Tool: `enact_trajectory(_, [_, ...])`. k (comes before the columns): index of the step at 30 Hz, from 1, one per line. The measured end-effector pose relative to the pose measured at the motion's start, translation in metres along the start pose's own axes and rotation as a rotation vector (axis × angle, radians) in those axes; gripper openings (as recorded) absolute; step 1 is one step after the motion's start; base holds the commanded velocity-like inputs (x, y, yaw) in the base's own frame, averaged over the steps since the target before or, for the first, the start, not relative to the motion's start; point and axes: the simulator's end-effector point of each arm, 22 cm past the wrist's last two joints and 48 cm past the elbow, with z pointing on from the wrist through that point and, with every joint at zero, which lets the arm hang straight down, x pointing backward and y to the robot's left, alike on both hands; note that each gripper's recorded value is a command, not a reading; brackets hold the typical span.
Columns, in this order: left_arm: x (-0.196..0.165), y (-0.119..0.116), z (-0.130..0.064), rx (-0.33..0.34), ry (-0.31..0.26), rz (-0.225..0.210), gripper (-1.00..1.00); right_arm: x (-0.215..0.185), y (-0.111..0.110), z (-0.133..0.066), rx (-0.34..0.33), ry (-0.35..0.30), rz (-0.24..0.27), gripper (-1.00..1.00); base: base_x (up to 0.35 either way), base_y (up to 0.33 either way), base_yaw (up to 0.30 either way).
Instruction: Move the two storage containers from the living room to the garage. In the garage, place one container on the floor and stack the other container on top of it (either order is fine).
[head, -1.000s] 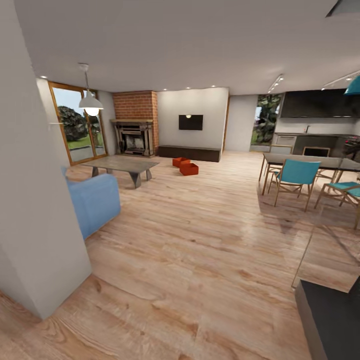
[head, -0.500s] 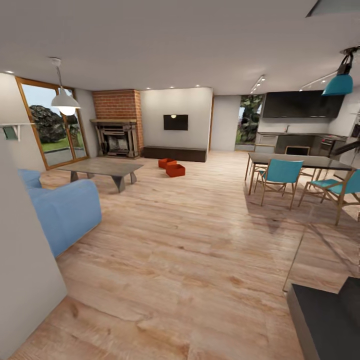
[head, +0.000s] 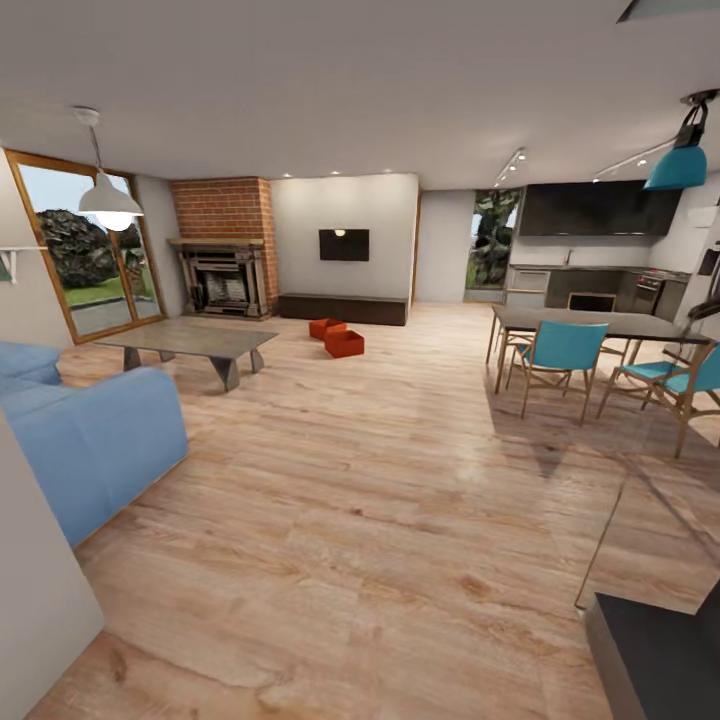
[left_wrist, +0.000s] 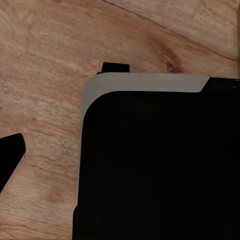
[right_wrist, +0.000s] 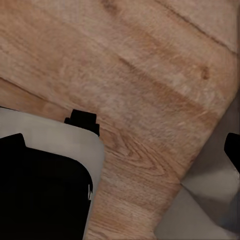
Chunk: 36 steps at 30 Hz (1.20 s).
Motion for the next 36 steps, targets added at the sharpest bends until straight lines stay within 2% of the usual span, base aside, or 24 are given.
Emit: enact_trajectory(36, [0.0007,0.0018,0.0,-0.007,0.002,0.0,1.0,-0.0002,0.0024,0.0,-0.003,0.001,-0.001,1.0,0.323,0.0,0.0])
